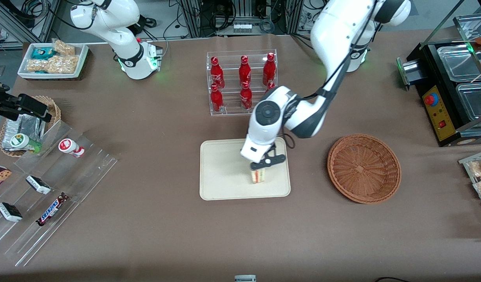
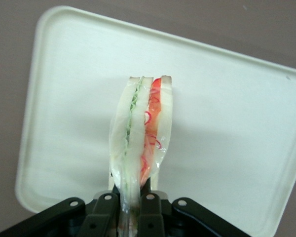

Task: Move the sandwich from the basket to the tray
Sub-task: 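Carry the sandwich with the left gripper over the cream tray, then lower the sandwich onto the tray and open the left gripper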

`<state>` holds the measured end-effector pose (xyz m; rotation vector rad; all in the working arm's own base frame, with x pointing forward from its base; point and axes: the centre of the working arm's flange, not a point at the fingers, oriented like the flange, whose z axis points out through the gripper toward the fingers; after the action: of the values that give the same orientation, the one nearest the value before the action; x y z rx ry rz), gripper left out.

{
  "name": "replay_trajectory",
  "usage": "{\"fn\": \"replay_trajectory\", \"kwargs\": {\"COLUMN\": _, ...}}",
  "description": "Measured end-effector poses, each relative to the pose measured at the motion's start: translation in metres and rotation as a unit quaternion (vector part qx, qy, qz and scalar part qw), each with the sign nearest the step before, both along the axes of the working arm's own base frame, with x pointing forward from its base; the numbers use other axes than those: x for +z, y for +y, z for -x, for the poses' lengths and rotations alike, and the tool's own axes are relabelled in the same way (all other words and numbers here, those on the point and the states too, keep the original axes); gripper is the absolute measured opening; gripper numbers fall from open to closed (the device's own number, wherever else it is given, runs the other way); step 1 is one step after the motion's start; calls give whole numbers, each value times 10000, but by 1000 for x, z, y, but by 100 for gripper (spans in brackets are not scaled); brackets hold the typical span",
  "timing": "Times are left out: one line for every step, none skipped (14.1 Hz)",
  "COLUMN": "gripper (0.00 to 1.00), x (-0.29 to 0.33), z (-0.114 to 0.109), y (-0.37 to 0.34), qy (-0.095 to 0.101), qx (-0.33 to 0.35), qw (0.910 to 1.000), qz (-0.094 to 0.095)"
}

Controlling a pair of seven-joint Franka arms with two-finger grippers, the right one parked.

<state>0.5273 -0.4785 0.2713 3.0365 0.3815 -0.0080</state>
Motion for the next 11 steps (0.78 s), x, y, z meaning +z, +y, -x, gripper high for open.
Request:
{"fn": "replay_trajectory", "kwargs": {"gripper": 14, "x": -9, "z": 4, "y": -10, "qy": 9, "qx": -125, "qw": 9999, "qz": -3}}
{"fn": "replay_trajectory", "kwargs": {"gripper": 14, "x": -16, "z": 7, "y": -17, "qy": 23, "qx": -256, "qw": 9997, "qz": -13}}
{"fn": "replay_trajectory", "kwargs": {"gripper": 14, "x": -21, "z": 8, "y": -20, "qy": 33, "qx": -348, "qw": 9994, "qz": -21}}
{"fn": "replay_trajectory", "kwargs": {"gripper": 14, "x": -24, "z": 8, "y": -21, "qy": 38, "qx": -396, "qw": 9992, "qz": -26}}
{"fn": "replay_trajectory", "kwargs": {"gripper": 14, "x": -25, "z": 7, "y": -22, "qy": 29, "qx": -421, "qw": 9991, "qz": -19}}
{"fn": "replay_trajectory", "kwargs": {"gripper": 16, "x": -24, "z": 7, "y": -22, "qy": 12, "qx": -425, "qw": 9991, "qz": -5}}
{"fn": "replay_trajectory", "kwargs": {"gripper": 17, "x": -23, "z": 6, "y": -23, "qy": -7, "qx": -416, "qw": 9991, "qz": 14}}
{"fn": "replay_trajectory", "kwargs": {"gripper": 24, "x": -21, "z": 5, "y": -23, "qy": -36, "qx": -404, "qw": 9992, "qz": 38}}
{"fn": "replay_trajectory", "kwargs": {"gripper": 32, "x": -17, "z": 3, "y": -24, "qy": -83, "qx": -391, "qw": 9992, "qz": 75}}
{"fn": "replay_trajectory", "kwargs": {"gripper": 43, "x": -9, "z": 0, "y": -26, "qy": -152, "qx": -382, "qw": 9991, "qz": 129}}
{"fn": "replay_trajectory", "kwargs": {"gripper": 52, "x": 6, "z": -4, "y": -27, "qy": -247, "qx": -374, "qw": 9988, "qz": 202}}
